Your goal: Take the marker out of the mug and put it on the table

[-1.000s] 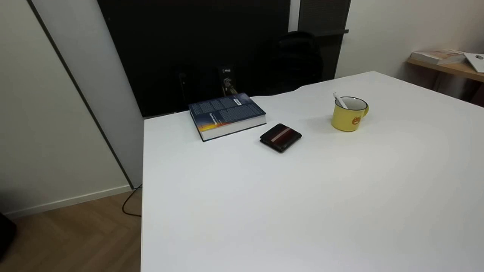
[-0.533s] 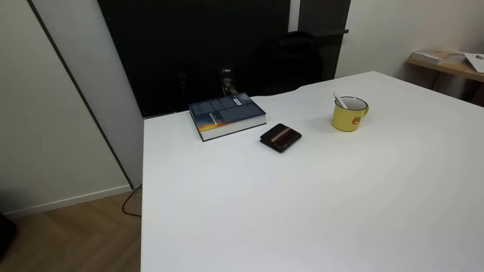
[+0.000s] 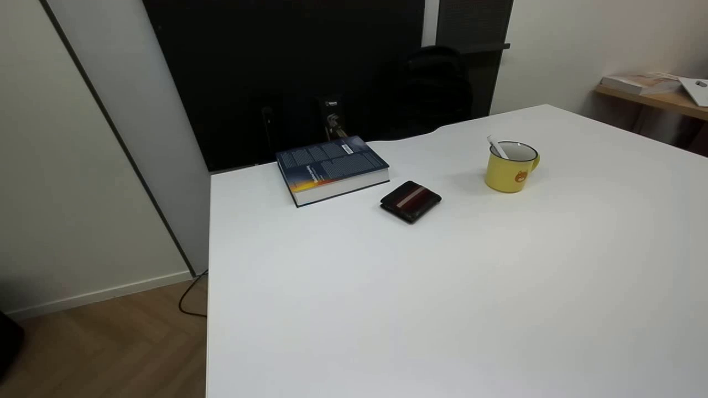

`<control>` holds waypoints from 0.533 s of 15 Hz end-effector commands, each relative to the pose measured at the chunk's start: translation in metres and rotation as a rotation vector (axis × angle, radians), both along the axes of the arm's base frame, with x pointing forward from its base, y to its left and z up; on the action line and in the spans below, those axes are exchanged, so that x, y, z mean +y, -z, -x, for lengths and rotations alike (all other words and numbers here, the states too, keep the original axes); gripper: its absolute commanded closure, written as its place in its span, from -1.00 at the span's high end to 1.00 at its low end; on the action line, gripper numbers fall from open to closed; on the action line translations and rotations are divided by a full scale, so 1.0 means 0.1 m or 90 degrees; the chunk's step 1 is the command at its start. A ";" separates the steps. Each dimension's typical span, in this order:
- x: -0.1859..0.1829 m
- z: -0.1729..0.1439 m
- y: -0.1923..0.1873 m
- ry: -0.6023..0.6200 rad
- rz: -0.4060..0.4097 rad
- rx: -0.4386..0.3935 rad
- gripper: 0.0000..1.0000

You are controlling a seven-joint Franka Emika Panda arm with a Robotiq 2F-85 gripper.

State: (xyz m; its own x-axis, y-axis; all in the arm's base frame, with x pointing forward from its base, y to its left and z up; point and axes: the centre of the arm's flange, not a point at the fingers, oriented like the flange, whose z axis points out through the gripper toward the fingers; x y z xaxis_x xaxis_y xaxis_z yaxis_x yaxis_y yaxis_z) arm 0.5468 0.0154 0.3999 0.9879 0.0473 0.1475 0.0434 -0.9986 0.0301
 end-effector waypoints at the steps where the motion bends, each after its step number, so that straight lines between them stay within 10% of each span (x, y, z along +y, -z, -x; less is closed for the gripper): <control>1: -0.04 0.05 0.10 0.000 -0.010 -0.051 1.00; 8: -0.02 -0.06 0.36 -0.018 -0.017 -0.150 1.00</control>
State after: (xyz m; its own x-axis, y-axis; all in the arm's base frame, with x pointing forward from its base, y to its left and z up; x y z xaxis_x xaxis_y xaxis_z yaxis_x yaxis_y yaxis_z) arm 0.5524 0.0196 0.3945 0.9379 0.0695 0.3399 0.0621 -0.9975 0.0324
